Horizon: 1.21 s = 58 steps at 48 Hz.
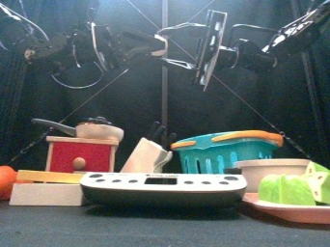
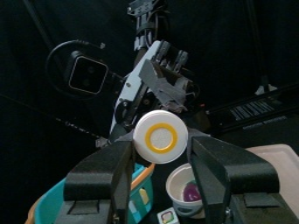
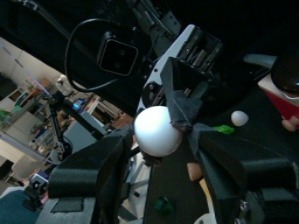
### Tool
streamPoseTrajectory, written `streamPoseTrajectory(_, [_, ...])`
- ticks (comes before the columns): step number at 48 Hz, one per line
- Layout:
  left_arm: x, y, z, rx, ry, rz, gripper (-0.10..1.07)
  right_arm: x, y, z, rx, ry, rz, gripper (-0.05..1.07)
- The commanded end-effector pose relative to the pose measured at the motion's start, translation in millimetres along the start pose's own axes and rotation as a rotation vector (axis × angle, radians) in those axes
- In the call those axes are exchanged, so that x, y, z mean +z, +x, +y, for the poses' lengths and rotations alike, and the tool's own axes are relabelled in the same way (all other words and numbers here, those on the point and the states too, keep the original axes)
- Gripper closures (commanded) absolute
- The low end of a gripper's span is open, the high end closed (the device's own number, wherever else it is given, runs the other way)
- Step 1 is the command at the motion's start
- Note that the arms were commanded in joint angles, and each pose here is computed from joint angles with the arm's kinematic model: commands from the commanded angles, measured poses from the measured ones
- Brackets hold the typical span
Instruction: Hand over egg half
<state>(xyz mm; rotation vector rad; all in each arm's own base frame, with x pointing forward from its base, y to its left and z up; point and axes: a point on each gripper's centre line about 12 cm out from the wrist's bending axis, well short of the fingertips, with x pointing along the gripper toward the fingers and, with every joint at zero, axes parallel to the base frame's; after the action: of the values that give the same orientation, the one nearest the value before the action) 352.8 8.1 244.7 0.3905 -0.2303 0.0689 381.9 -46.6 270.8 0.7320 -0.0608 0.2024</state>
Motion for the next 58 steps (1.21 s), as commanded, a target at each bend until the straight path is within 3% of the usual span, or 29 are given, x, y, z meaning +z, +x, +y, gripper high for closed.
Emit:
streamPoseTrajectory(1, [5.5,4.6,2.8,0.011,-0.001,-0.022,0.24,15.5,4.9,10.0,0.038,-0.025,-0.037,0.16])
streamPoseTrajectory(13, [3.5,4.9,2.2,0.010,-0.002,-0.017,0.24,15.5,5.9,8.1,0.034,-0.022,-0.038,0.19])
streamPoseTrajectory(28, [1.3,3.3,1.0,0.004,0.000,-0.010,0.22,13.8,4.4,7.1,0.030,-0.017,-0.035,0.37])
streamPoseTrajectory(43, [1.9,2.5,-1.0,-0.001,-0.004,-0.010,0.01,11.0,3.1,5.3,0.024,-0.014,-0.028,0.38])
streamPoseTrajectory(58, [4.0,0.2,-2.3,-0.004,-0.006,-0.015,-0.01,9.1,1.2,3.8,0.018,-0.011,-0.024,0.38])
